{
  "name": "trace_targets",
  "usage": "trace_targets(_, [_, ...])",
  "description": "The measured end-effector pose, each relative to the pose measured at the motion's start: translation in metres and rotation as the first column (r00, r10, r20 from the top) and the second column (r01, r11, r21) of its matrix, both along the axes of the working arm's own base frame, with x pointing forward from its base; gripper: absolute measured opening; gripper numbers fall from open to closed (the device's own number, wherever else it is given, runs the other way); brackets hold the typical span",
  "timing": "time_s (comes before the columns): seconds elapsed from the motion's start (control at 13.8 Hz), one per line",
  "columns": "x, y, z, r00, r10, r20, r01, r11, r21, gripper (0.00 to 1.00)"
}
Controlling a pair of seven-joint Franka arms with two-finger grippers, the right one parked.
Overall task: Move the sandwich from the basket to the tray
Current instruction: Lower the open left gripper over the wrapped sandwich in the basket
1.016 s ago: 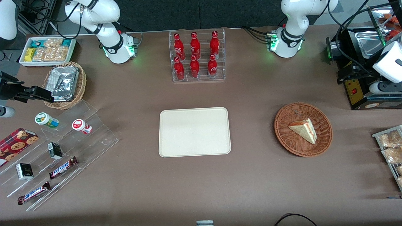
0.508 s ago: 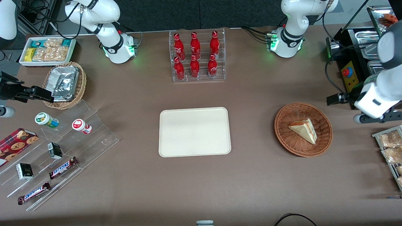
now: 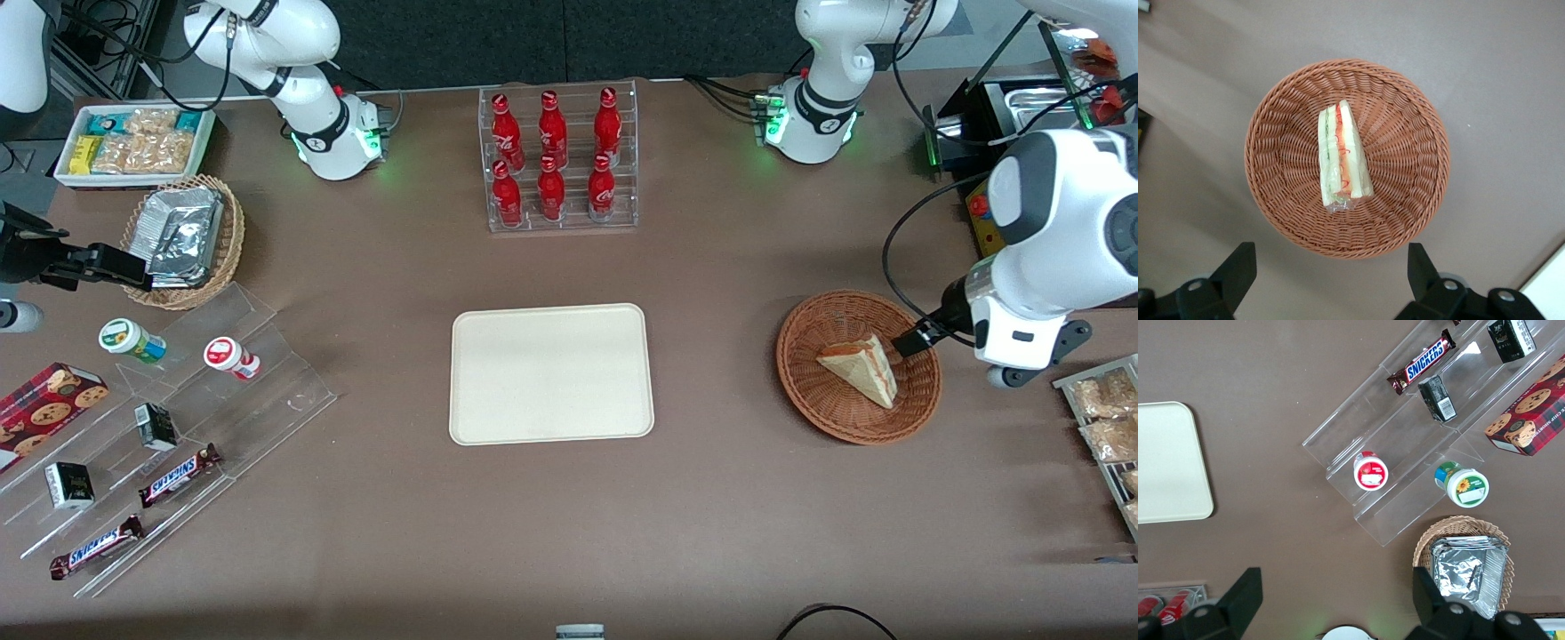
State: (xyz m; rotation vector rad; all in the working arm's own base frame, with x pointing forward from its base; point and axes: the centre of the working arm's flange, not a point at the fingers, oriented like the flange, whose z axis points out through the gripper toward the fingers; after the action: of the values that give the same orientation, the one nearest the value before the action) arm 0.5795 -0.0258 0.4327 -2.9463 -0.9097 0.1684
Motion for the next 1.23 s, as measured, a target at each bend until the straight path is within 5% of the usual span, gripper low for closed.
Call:
trace_targets(0.58, [-0.015,0.002,-0.047,0.981,0.189,0.051,-0.19,0.982,0.01,1.0])
trace_targets(0.87, [-0.013,0.004,-0.065,0.946,0.303,0.116,-0.304,0.953,-0.006,1.0])
trace_targets(1.23, [-0.019,0.003,-0.109,0.915,0.374,0.152,-0.375,0.927,-0.025,1.0])
